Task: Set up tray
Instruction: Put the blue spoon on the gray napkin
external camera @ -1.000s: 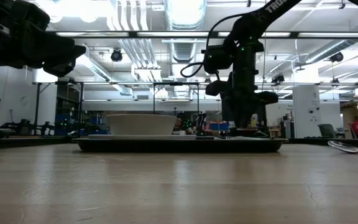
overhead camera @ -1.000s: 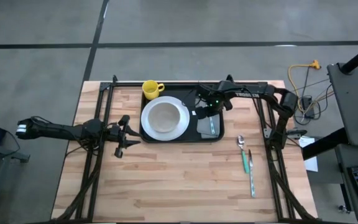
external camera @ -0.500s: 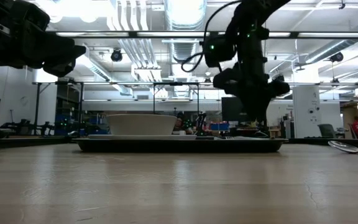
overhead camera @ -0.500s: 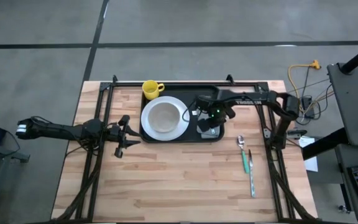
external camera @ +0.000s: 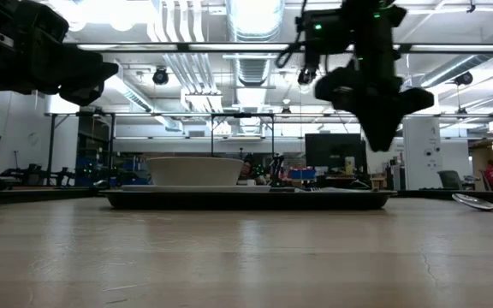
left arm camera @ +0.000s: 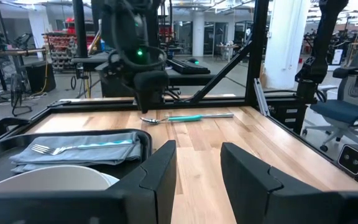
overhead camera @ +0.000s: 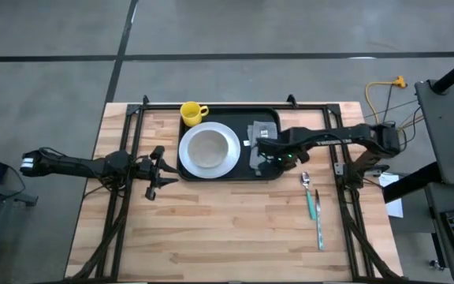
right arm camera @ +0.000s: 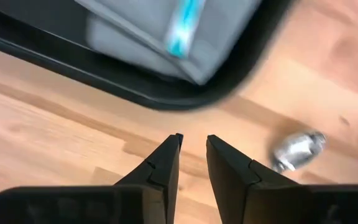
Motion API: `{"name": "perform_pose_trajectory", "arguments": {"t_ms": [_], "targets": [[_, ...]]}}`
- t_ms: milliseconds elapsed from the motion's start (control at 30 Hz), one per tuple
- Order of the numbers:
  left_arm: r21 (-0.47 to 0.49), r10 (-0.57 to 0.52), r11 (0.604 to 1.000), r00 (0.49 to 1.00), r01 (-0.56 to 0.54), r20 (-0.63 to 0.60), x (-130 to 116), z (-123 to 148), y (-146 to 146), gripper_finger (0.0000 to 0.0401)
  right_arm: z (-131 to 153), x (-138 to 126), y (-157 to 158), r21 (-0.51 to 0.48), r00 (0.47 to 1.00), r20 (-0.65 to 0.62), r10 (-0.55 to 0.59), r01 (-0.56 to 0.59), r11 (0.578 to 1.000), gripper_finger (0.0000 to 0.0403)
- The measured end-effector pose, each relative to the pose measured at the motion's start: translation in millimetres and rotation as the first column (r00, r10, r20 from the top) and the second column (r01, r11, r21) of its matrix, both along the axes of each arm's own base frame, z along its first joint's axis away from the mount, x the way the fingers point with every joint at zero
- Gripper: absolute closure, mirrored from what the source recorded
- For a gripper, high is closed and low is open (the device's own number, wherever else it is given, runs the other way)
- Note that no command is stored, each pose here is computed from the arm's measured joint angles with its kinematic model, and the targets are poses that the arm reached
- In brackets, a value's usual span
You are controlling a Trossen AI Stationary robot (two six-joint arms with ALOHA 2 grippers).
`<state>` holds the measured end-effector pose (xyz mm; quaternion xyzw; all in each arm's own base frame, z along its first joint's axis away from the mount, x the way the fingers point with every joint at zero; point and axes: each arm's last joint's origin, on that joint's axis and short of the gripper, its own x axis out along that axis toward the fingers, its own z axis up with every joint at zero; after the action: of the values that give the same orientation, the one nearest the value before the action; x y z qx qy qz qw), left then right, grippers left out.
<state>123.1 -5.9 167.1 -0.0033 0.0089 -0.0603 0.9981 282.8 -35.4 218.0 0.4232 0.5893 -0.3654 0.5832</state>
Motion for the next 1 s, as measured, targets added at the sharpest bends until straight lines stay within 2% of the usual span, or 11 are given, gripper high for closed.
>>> {"name": "perform_pose_trajectory", "arguments": {"t_ms": [300, 500, 1000], "targets": [[0.000, 0.000, 1.000, 1.000, 0.000, 0.000, 0.0, 0.0, 0.0, 0.0293, -17.8, -58.6, 32.1, 0.004, 0.993, -0.026, -0.115, 0.116, 0.993, 0.0329], [0.000, 0.000, 1.000, 1.000, 0.000, 0.000, 0.0, 0.0, 0.0, 0.0293, -22.0, -86.4, 48.7, 0.008, 0.986, -0.024, -0.168, 0.168, 0.986, 0.0319], [0.000, 0.000, 1.000, 1.000, 0.000, 0.000, 0.0, 0.1, 0.0, 0.0293, -39.0, -108.4, 79.9, -0.028, 0.976, -0.075, -0.204, 0.203, 0.979, 0.0334]]}}
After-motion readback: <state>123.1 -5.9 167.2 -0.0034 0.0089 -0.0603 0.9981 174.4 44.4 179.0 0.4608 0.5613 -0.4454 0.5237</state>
